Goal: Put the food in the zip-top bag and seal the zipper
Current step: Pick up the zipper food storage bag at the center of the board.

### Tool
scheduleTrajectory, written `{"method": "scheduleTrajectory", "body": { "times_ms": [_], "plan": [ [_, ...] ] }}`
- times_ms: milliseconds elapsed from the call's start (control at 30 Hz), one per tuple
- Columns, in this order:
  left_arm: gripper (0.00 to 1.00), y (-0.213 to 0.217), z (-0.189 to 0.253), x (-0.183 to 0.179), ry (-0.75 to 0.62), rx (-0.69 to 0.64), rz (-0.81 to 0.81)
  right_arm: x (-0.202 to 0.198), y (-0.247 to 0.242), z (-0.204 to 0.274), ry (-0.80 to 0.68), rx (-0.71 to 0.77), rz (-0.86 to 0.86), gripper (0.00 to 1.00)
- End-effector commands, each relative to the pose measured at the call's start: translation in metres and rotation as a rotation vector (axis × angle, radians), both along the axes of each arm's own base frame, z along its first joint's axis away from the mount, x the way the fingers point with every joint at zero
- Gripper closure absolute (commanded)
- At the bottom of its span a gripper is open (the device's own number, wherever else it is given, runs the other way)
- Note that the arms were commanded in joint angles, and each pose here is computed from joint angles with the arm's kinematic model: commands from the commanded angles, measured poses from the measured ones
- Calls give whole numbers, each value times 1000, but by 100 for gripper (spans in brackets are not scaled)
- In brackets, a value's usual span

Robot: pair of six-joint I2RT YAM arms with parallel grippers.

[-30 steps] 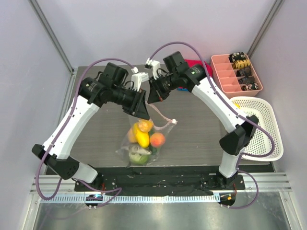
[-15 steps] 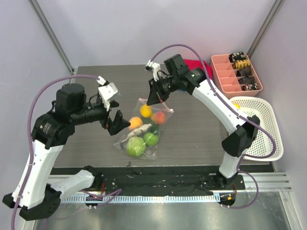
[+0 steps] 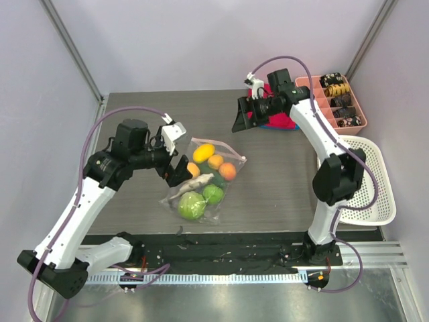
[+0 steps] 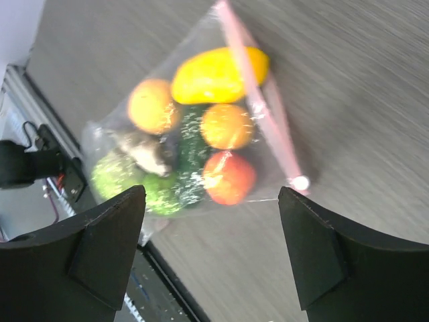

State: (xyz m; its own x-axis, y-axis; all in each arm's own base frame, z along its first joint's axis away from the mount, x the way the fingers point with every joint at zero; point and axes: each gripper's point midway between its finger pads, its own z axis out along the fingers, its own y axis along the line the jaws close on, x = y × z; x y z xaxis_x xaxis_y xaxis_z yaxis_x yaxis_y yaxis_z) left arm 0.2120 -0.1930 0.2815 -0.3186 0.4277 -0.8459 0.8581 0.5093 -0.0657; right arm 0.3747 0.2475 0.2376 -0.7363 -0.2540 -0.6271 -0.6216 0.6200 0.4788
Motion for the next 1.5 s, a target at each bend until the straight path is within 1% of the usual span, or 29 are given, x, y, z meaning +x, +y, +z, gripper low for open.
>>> {"method": "scheduleTrajectory", "body": {
  "times_ms": [0,33,133,167,200,300,333,533,667,733,800,833,867,933,967,1033,1067,1100,1133,1267,1400,1467],
  "plan": [
    [0,-11,23,12,-56,-77,-4,17,5,-19,5,16,65,14],
    [0,-11,23,15,-52,-79,3,18,9,-30,30,19,82,14],
    [0,-9,22,21,-25,-95,40,23,15,-54,36,-9,121,14],
    [0,-6,20,26,7,-115,69,30,12,-73,28,-54,131,14],
    [0,-5,19,27,17,-121,78,34,10,-94,56,-84,133,14],
    [0,0,17,29,41,-136,102,40,4,-120,56,-147,148,14],
    [0,1,13,29,50,-132,105,37,2,-134,83,-162,157,14],
    [0,3,3,29,60,-128,99,24,-9,-170,128,-219,184,14],
    [0,1,-1,31,79,-130,96,18,-20,-192,131,-274,201,14],
    [0,0,-2,32,87,-132,94,15,-23,-199,142,-285,208,16],
    [0,0,-2,33,90,-137,93,12,-23,-204,163,-283,214,19],
    [0,0,-1,33,91,-138,94,11,-23,-206,172,-278,219,21],
    [0,0,-3,33,95,-137,96,9,-20,-204,184,-256,229,30],
    [0,1,-3,34,97,-137,96,3,-17,-204,219,-233,251,42],
    [0,1,-3,34,99,-137,97,1,-14,-202,233,-203,266,58],
    [0,2,-4,35,102,-137,100,-3,-13,-196,262,-187,293,74],
    [0,2,-4,35,108,-138,102,-4,-10,-191,267,-171,303,85],
    [0,3,-3,37,105,-140,105,-4,-10,-185,272,-169,309,93],
    [0,2,-3,37,111,-144,105,-3,-10,-179,264,-165,311,99],
    [0,5,-4,42,123,-151,126,4,-8,-147,187,-153,304,99],
    [0,8,-4,52,108,-145,156,22,-4,-100,44,-154,266,99],
    [0,9,-1,56,81,-136,149,22,3,-70,-39,-157,277,99]
  ]
}}
